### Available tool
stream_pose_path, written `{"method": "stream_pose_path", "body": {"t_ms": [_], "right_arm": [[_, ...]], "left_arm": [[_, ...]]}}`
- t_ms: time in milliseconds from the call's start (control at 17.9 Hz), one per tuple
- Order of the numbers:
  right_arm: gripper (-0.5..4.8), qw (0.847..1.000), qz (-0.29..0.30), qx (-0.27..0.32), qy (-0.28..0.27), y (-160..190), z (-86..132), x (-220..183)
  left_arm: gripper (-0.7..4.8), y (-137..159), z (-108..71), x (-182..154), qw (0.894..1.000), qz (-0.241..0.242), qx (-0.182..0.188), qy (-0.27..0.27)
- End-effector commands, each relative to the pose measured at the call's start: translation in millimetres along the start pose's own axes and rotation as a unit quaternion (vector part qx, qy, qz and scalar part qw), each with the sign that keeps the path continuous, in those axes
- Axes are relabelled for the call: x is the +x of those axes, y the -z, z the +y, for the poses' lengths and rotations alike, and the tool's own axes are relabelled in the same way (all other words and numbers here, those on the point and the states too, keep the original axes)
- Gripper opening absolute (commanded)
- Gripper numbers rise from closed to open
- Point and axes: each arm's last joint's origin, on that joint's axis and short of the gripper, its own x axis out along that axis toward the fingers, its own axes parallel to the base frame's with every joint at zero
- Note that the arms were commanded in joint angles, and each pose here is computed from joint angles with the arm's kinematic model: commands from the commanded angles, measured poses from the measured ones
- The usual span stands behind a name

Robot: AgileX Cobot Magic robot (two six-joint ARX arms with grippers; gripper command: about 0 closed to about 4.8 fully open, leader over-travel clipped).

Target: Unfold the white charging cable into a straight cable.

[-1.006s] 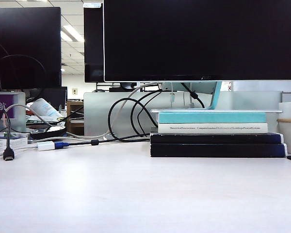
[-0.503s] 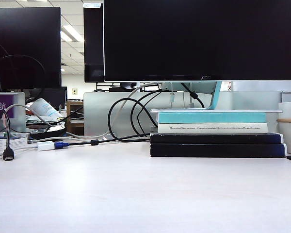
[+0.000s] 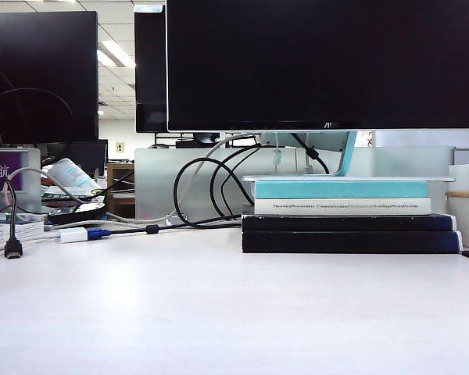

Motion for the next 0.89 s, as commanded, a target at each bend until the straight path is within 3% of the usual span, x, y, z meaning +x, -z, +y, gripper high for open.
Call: {"method": "stream_pose_path", "body": {"t_ms": [56,391,447,503,726,894], "right_arm": [[4.14,1.0,0.0,0.023,0.014,-0.5,2.9,-13.1],[3.77,0.996,0.051,0.078,-0.013,10.1,9.6,-16.8],[3.48,0.995,0.06,0.08,-0.016,11.8,10.4,-16.9],[2.74,0.994,0.073,0.082,-0.019,14.2,11.0,-16.1],[2.69,0.993,0.078,0.084,-0.018,15.5,10.8,-14.0],[2.69,0.992,0.09,0.082,-0.01,19.3,10.4,-9.8]], "left_arm": [[-0.06,-1.3,3.0,-1.1,0.997,0.0,0.013,-0.078],[-0.06,-7.5,1.0,-1.9,0.995,-0.016,0.056,-0.077],[-0.06,-7.9,0.7,-1.8,0.995,-0.017,0.058,-0.074],[-0.06,-8.0,-0.2,-1.7,0.996,-0.017,0.059,-0.057],[-0.06,-10.1,-1.8,-1.9,0.996,-0.022,0.071,-0.042],[-0.06,-12.0,-4.6,-1.9,0.997,-0.026,0.075,0.003]]}}
